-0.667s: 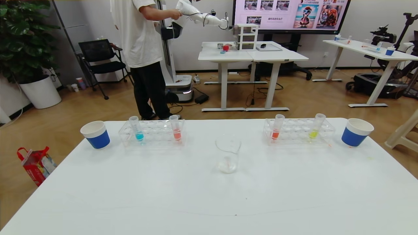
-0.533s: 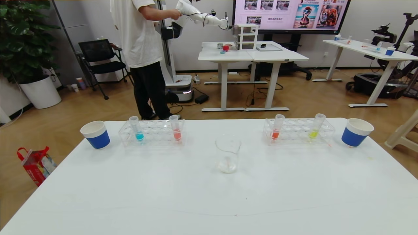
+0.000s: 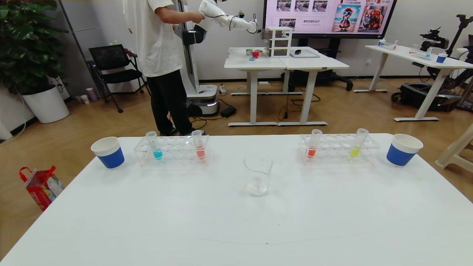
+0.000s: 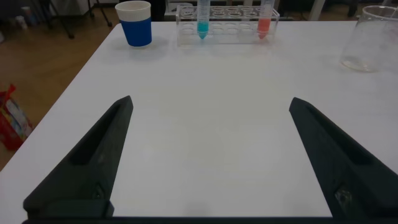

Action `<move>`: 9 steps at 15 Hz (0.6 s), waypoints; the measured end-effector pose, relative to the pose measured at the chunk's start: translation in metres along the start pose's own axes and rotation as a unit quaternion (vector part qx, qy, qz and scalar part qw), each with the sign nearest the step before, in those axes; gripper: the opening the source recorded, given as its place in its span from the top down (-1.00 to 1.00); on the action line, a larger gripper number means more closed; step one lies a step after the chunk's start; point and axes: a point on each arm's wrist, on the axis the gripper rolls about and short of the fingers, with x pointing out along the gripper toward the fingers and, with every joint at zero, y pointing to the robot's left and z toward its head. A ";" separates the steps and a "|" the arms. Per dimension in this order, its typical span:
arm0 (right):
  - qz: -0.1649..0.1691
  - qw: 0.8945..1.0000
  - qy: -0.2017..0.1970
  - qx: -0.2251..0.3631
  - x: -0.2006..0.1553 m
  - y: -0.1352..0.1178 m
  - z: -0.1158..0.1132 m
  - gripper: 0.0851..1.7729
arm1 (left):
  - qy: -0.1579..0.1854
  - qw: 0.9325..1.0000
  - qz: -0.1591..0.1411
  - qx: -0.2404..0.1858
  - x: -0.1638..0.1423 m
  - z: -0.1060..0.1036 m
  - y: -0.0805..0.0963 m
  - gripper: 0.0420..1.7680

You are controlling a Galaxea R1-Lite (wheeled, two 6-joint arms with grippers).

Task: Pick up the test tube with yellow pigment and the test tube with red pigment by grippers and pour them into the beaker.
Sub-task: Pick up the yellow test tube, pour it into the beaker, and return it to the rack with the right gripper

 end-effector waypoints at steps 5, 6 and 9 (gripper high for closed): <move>0.002 0.999 -0.039 0.000 -0.006 0.000 0.024 -0.94 | 0.000 1.000 0.000 0.000 0.000 0.000 0.000 -0.98; 0.003 0.999 -0.046 0.000 -0.007 0.000 0.033 -0.94 | 0.000 1.000 0.000 0.000 0.000 0.000 0.000 -0.98; 0.017 0.998 -0.054 0.001 0.002 -0.001 0.069 -0.94 | 0.000 1.000 0.000 0.000 0.000 0.000 0.000 -0.98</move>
